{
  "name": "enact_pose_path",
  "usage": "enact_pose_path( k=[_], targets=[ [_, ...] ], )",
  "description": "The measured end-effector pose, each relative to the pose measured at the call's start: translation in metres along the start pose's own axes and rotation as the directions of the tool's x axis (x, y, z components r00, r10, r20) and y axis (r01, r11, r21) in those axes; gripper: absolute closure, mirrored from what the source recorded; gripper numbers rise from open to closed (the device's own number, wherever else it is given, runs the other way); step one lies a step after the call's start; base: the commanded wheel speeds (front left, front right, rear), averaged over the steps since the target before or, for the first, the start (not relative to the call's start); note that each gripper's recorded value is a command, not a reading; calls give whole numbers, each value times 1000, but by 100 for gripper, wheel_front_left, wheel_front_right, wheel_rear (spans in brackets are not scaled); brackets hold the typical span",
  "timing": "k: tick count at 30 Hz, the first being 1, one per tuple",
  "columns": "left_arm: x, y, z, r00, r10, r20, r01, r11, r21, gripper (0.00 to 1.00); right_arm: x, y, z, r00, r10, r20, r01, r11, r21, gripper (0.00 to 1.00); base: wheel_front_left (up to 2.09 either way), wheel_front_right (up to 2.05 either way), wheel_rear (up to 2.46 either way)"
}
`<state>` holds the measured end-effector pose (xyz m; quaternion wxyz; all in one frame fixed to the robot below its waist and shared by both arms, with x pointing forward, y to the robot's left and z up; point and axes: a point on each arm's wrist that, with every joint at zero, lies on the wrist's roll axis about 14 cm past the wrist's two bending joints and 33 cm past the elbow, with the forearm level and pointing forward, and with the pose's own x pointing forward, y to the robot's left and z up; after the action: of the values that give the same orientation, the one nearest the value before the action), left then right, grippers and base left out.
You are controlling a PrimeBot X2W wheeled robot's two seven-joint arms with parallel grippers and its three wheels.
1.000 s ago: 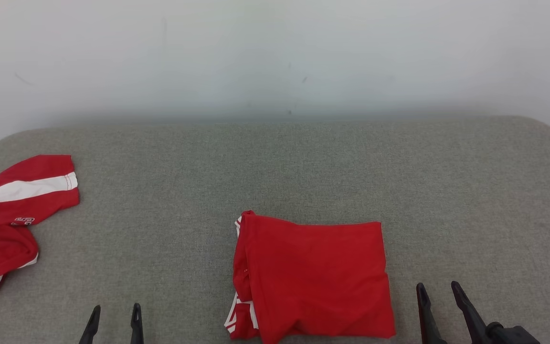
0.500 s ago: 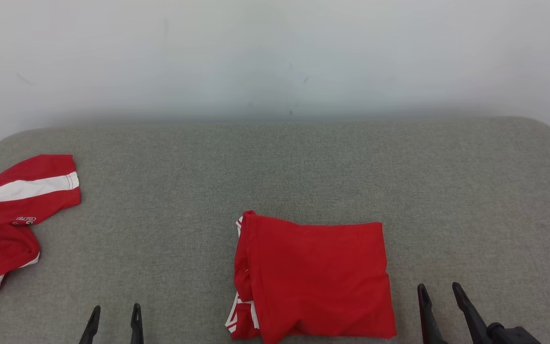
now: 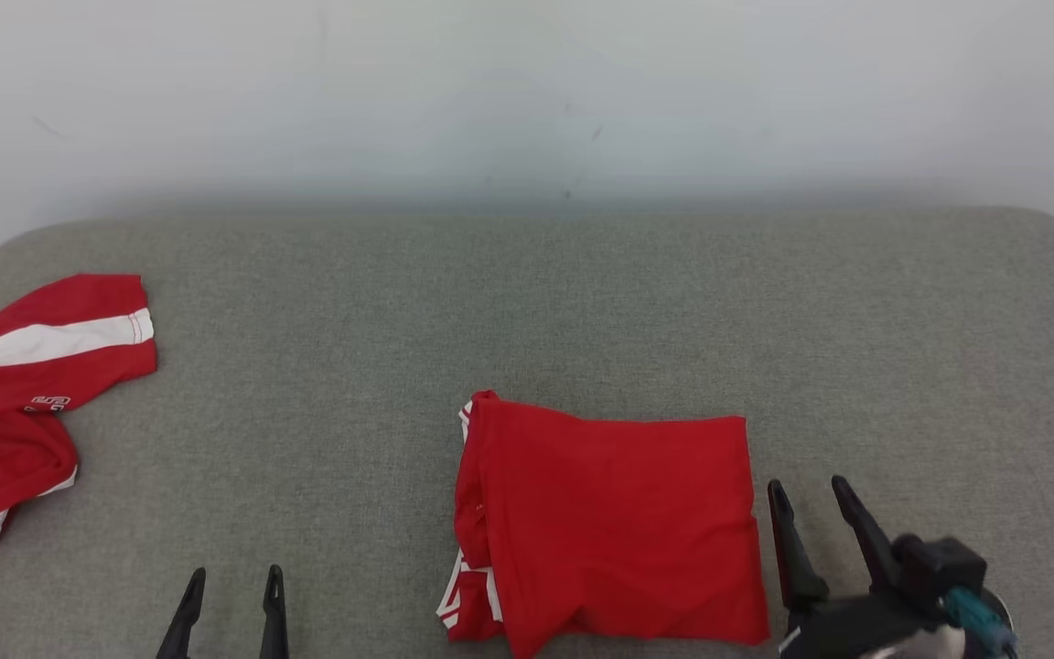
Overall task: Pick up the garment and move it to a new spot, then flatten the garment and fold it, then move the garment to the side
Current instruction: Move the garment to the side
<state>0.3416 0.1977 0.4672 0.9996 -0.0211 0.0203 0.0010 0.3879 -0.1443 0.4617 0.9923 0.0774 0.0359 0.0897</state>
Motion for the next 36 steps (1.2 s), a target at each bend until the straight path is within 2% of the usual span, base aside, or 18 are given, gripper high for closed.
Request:
enact_pose_path(
  k=[6, 12, 15, 23, 28, 30, 31, 32, 36],
  targets=[
    [5, 0, -2, 1000, -1, -9, 1, 1000, 0, 0, 36, -1, -17, 996, 17, -92, -18, 1000, -17, 0, 0, 0, 0],
    [4, 2, -3, 1000, 4, -13, -4, 1000, 0, 0, 50, 11, -35, 986, 41, -160, -41, 999, 4, 0, 0, 0, 0],
    [3, 5, -3, 1000, 14, -12, -14, 1000, 1, 0, 46, 18, -49, 977, 53, -205, -50, 999, 18, 0, 0, 0, 0],
    [7, 1, 0, 1000, 8, -2, -8, 1000, -14, 0, 27, 10, -75, 960, 13, -281, 4, 998, 59, 0, 0, 0, 0],
    [12, -2, -2, 1000, -5, -8, 5, 1000, -15, 0, 29, 24, -84, 947, 49, -317, -22, 996, 90, 0, 0, 0, 0],
    [12, -3, -3, 1000, -6, -9, 6, 1000, -16, 0, 31, 29, -85, 944, 62, -323, -28, 994, 108, 64, 0, 0, 0],
    [11, -3, -2, 1000, -6, -8, 6, 1000, -16, 0, 31, 32, -85, 942, 72, -329, -37, 993, 111, 88, 0, 0, 0],
    [11, -2, -2, 1000, -4, -7, 4, 1000, -17, 0, 31, 35, -86, 939, 82, -334, -46, 992, 115, 100, 0, 0, 0],
    [12, -3, -3, 1000, -3, -9, 3, 1000, -24, 0, 36, 37, -82, 940, 96, -328, -58, 991, 123, 100, 0, 0, 0]
  ],
)
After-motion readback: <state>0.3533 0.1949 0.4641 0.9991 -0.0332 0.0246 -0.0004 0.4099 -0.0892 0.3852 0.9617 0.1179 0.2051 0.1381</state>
